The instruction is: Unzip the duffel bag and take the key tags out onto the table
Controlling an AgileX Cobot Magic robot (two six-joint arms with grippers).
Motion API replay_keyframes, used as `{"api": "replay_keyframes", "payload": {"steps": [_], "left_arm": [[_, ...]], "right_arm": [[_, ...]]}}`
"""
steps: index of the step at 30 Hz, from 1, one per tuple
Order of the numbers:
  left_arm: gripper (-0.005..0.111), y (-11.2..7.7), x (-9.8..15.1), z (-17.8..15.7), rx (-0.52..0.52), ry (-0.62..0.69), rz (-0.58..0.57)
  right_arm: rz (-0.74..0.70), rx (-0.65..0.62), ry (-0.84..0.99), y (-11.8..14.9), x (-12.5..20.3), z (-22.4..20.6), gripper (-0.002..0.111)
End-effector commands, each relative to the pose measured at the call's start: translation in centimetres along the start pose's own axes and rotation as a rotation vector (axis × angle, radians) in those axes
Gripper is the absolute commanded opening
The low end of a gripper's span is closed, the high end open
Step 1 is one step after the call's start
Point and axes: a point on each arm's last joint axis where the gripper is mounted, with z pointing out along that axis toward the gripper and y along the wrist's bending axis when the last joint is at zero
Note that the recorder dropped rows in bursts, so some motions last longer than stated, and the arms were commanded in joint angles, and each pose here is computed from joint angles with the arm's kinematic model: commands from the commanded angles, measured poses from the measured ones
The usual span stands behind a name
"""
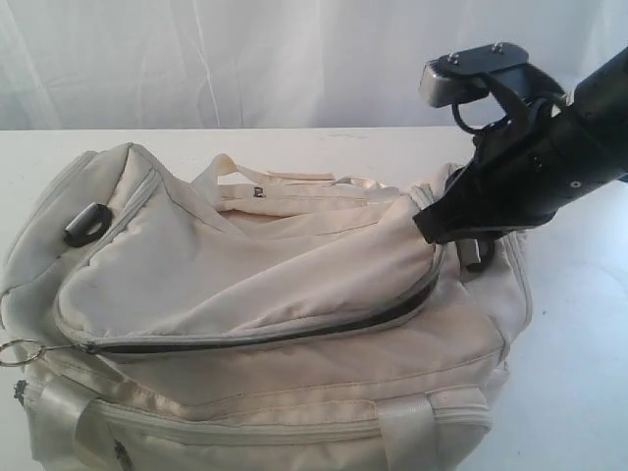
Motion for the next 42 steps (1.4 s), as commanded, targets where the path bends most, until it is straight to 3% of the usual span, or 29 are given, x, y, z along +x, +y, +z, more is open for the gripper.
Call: {"api": "replay_keyframes", "payload": {"steps": [1, 3, 6, 11, 15, 23, 29, 39, 42], "left_arm": [[0.0, -0.2, 0.0, -0.1, 0.024, -0.023, -0.018], [0.0, -0.3, 0.0, -0.1, 0.031, -0.025, -0.022], [0.0, -0.3, 0.0, -0.1, 0.035, -0.029, -0.023], [0.0, -0.3, -0.1, -0.1, 0.037, -0.031, -0.023], [0.0, -1.2, 0.2, 0.5, 0.112, -0.031, -0.068], [0.0, -1.9, 1.4, 2.2, 0.122, -0.007, -0.053], [0.0, -1.3, 1.5, 2.3, 0.056, 0.003, -0.066], [0.0, 0.0, 2.2, 1.7, -0.083, 0.008, -0.13], [0.0, 0.2, 2.5, 1.9, -0.111, 0.017, -0.132]], "right_arm": [[-0.061, 0.019, -0.057, 0.3, 0.0, -1.8, 0.039], [-0.075, 0.023, -0.055, 0.3, 0.1, -2.1, 0.056], [-0.116, 0.035, -0.076, 0.5, 0.1, -3.0, 0.068], [-0.344, -0.172, -0.213, 4.3, -0.4, -4.9, 0.061], [-0.495, -0.256, -0.242, 7.8, -0.4, -5.0, 0.061], [-0.767, -0.206, -0.234, 14.7, -0.6, -0.9, 0.061], [-0.911, -0.129, -0.237, 18.6, -0.5, 3.5, 0.061], [-0.943, -0.157, -0.268, 21.0, -0.1, 7.3, 0.048], [-0.956, -0.166, -0.232, 21.4, 0.3, 8.1, 0.037]]}}
